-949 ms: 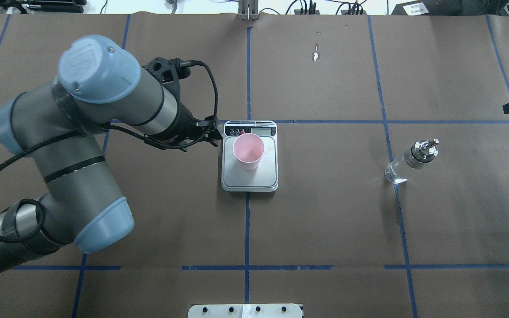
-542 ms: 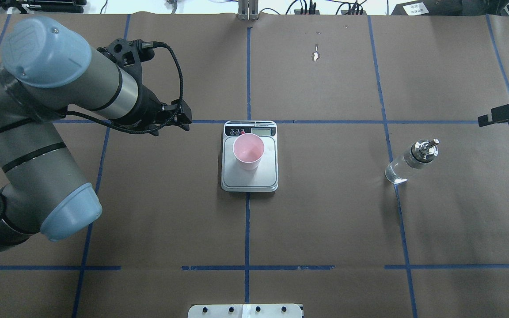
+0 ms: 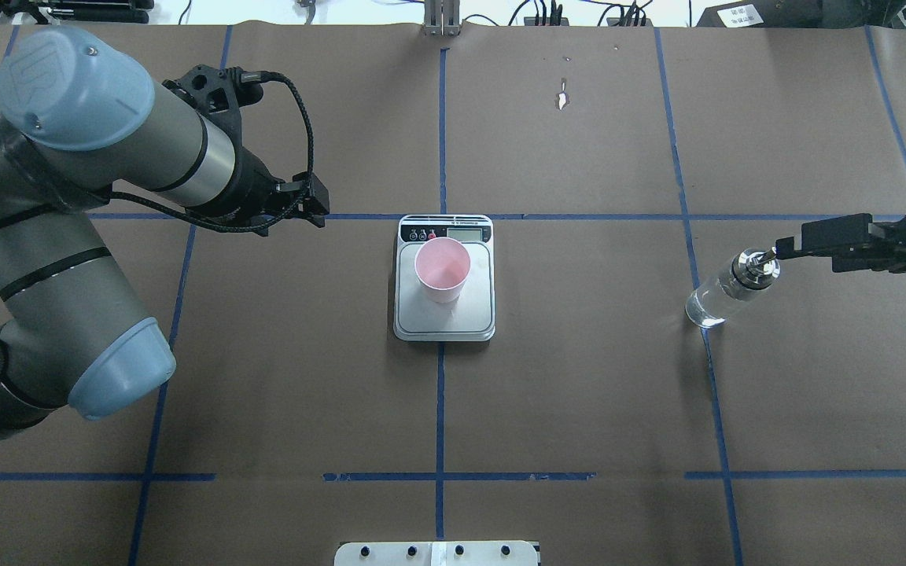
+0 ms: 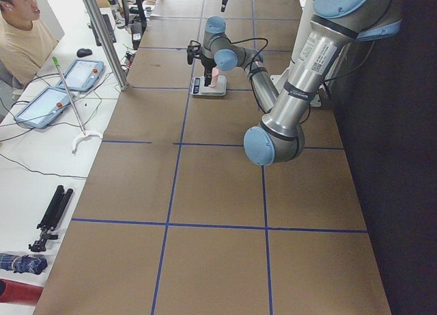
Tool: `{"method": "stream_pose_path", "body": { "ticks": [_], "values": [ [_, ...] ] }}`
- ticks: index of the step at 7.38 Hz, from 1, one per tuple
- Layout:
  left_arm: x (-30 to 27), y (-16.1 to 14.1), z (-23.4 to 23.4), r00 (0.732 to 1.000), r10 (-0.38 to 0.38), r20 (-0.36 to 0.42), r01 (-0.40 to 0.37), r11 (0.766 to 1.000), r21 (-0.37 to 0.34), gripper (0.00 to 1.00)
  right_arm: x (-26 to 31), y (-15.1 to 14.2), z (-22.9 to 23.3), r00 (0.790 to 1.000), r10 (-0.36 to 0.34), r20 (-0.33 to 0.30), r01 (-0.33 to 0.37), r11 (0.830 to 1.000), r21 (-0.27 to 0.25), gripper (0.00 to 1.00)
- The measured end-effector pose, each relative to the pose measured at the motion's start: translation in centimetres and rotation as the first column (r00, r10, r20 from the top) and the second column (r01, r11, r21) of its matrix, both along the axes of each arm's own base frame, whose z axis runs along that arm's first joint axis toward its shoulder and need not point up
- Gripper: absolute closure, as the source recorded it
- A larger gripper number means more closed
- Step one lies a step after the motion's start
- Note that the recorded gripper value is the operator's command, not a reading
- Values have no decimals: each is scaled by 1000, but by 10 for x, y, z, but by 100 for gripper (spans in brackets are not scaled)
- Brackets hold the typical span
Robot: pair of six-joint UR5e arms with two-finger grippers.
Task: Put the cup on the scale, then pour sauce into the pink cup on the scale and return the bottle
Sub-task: 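Raise the left gripper away from the cup while the right gripper approaches the glass bottle, then close the right gripper around the glass sauce bottle and lift it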
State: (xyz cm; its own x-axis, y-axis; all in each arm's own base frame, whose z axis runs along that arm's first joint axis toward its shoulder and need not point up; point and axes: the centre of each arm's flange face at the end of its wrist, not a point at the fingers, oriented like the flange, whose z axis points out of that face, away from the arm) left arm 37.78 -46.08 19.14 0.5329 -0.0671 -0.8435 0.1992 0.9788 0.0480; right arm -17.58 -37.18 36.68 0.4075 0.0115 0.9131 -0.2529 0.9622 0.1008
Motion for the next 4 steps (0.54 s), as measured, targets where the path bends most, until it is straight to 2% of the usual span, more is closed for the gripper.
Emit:
{"method": "stream_pose_path", "body": {
  "ticks": [2, 4],
  "values": [
    [1, 0, 1, 1000, 1, 1, -1, 1000, -2, 23, -20, 24, 0, 997, 56, -58, -54, 998, 33, 0],
    [1, 0, 1, 1000, 1, 1, -1, 1000, -2, 23, -45, 46, 19, 981, 111, -159, -98, 991, 86, 0]
  ]
}}
